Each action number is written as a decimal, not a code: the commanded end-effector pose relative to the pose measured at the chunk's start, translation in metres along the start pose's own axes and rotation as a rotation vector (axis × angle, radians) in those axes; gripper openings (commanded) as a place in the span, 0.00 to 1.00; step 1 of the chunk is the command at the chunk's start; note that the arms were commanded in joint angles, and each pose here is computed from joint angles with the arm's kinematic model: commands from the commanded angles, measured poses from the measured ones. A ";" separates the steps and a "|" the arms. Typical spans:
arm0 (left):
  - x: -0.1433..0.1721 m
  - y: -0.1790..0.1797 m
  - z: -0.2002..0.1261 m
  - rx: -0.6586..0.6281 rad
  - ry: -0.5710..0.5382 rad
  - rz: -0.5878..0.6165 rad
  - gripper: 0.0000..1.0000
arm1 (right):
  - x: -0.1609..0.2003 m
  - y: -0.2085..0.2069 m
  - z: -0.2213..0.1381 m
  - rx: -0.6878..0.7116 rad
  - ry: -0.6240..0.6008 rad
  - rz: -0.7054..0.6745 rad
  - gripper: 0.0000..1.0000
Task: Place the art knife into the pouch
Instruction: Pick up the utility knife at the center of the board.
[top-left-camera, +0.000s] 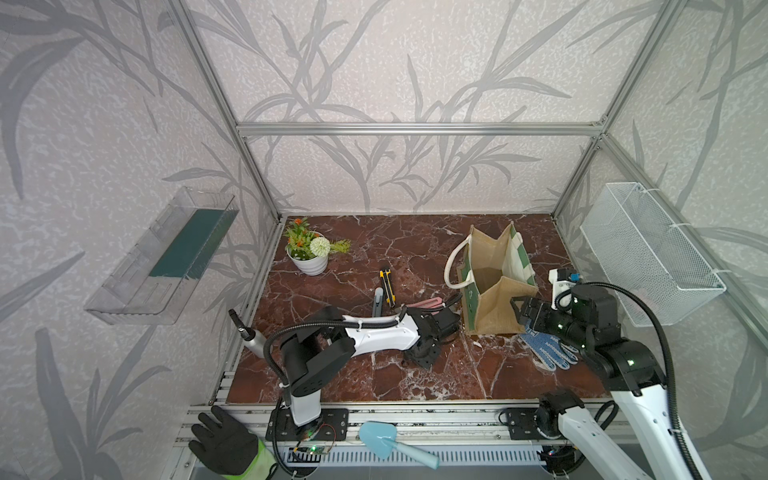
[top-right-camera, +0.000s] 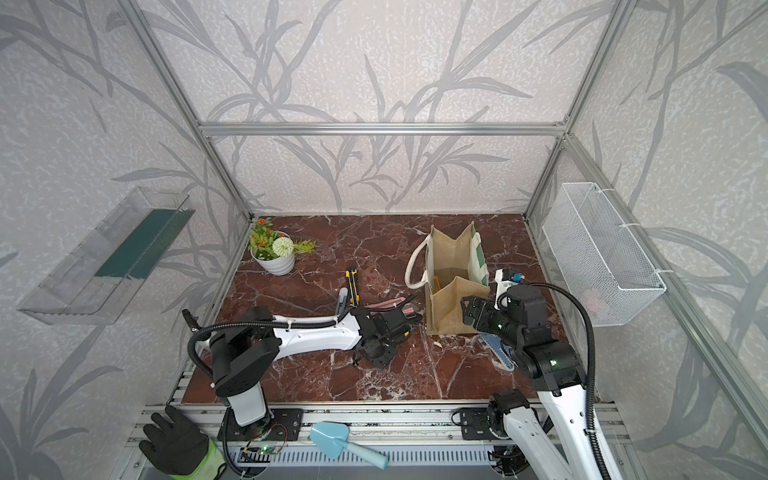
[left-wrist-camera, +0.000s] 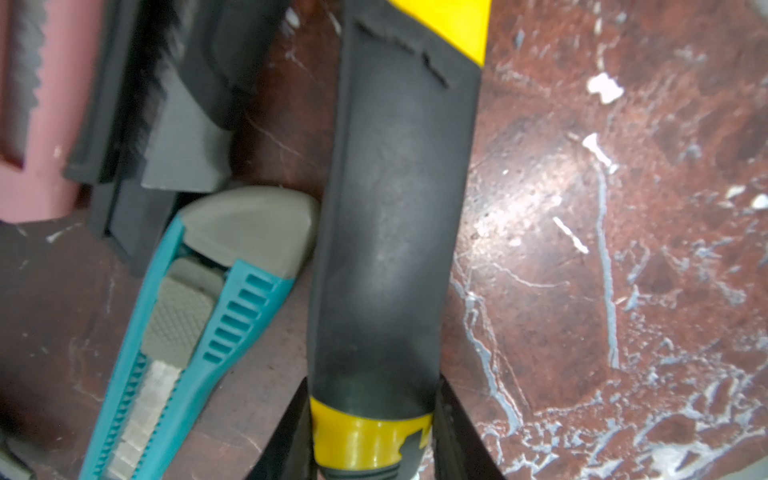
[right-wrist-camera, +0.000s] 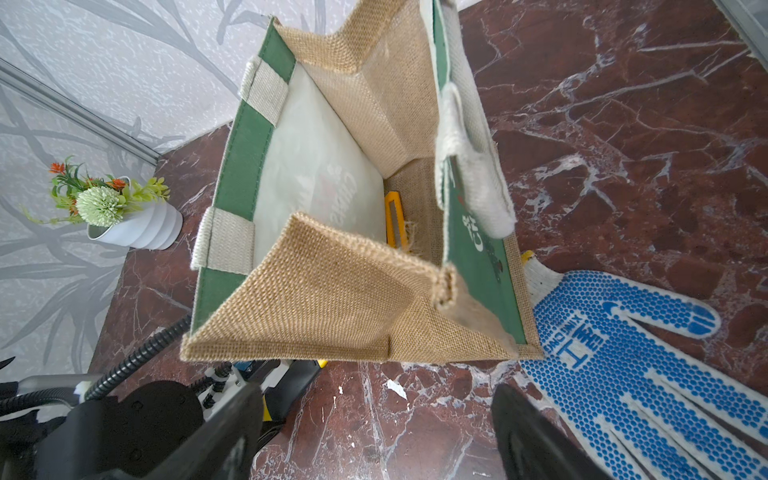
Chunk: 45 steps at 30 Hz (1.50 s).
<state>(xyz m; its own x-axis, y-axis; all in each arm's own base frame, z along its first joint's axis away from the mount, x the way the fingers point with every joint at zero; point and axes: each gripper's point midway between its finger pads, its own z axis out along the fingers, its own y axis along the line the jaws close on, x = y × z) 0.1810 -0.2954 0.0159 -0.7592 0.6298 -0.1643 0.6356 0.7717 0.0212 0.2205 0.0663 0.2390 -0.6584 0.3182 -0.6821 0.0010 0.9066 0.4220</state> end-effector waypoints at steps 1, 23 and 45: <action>0.008 0.016 0.008 -0.061 0.018 -0.030 0.23 | -0.002 0.000 -0.003 0.004 -0.009 0.010 0.87; -0.013 0.032 -0.019 -0.061 -0.096 -0.114 0.19 | -0.004 0.004 -0.003 -0.020 -0.013 0.033 0.87; -0.045 0.073 -0.093 -0.131 -0.250 -0.182 0.19 | -0.003 0.006 -0.002 -0.035 -0.018 0.048 0.87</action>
<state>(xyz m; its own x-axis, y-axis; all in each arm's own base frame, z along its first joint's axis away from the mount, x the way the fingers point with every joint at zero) 0.2401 -0.2649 0.0851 -0.8106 0.4646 -0.3566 0.4747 0.8778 0.0647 0.2205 0.0685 0.2398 -0.6596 0.3562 -0.6619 0.0195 0.8884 0.4587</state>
